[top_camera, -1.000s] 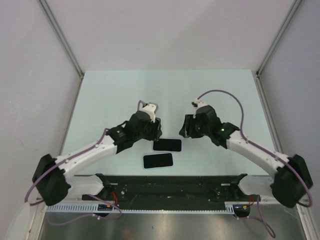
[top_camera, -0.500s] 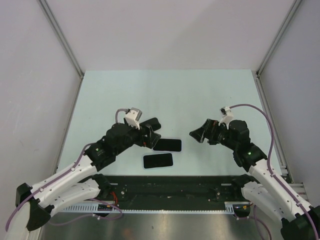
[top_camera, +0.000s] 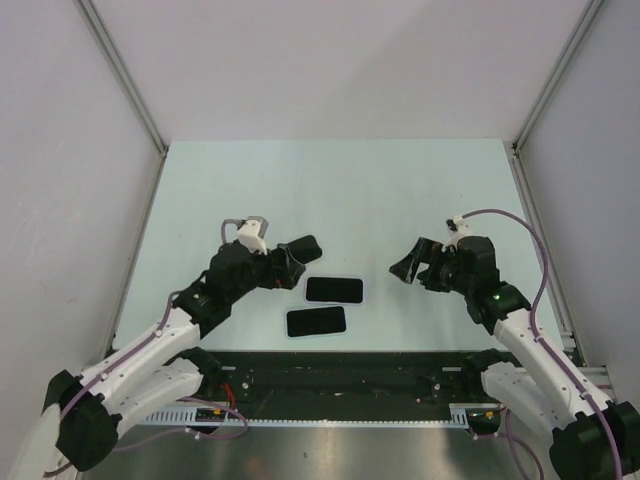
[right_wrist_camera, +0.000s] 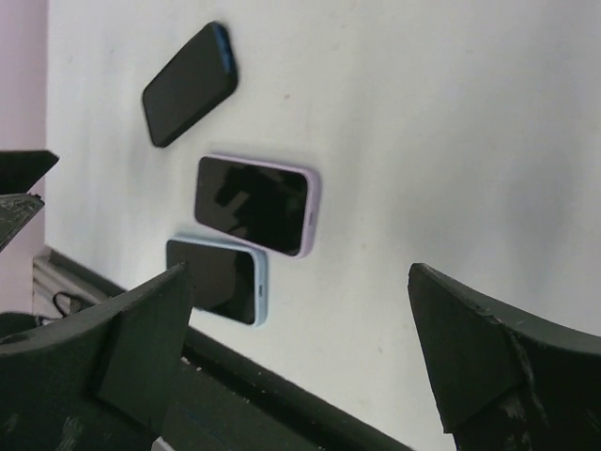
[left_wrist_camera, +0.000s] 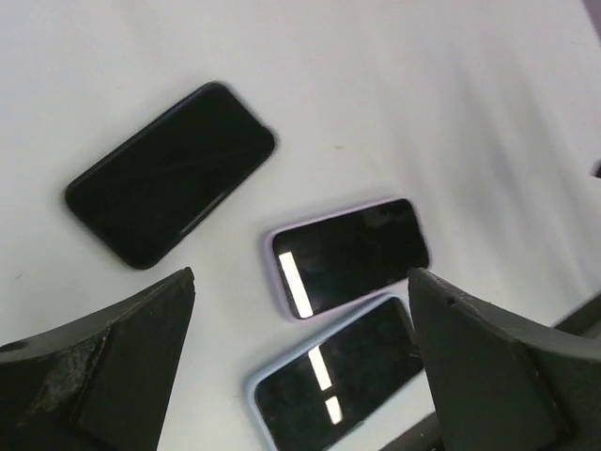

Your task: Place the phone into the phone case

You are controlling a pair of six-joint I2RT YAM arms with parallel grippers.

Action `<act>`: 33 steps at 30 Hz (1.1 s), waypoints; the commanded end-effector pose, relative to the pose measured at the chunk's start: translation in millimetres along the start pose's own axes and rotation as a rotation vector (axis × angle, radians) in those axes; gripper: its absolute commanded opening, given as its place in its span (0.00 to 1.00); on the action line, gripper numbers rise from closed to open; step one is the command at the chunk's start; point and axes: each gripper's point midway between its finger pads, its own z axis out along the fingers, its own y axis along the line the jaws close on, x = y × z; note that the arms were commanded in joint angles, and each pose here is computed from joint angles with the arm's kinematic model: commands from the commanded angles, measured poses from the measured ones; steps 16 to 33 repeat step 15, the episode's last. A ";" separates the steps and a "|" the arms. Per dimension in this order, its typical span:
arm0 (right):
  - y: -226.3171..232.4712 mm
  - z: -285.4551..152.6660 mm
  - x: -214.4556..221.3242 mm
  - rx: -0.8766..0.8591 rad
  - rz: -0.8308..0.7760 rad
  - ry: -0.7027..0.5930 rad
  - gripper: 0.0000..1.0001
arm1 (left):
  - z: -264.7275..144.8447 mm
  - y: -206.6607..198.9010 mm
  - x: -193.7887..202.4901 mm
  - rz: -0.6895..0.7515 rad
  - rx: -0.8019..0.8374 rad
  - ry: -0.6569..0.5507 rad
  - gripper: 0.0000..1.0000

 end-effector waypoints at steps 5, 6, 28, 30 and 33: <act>-48.5 -21.0 -18.4 0.143 0.020 -0.058 1.00 | -0.4 82.4 20.2 -0.308 -0.174 0.004 1.00; -53.1 -23.4 -22.5 0.149 0.038 -0.072 1.00 | -1.3 85.2 21.8 -0.316 -0.175 0.007 1.00; -77.5 -29.9 -71.9 0.267 0.041 -0.281 1.00 | -28.0 106.6 -6.6 -0.251 -0.269 -0.205 1.00; -77.5 -29.9 -71.9 0.267 0.041 -0.281 1.00 | -28.0 106.6 -6.6 -0.251 -0.269 -0.205 1.00; -77.5 -29.9 -71.9 0.267 0.041 -0.281 1.00 | -28.0 106.6 -6.6 -0.251 -0.269 -0.205 1.00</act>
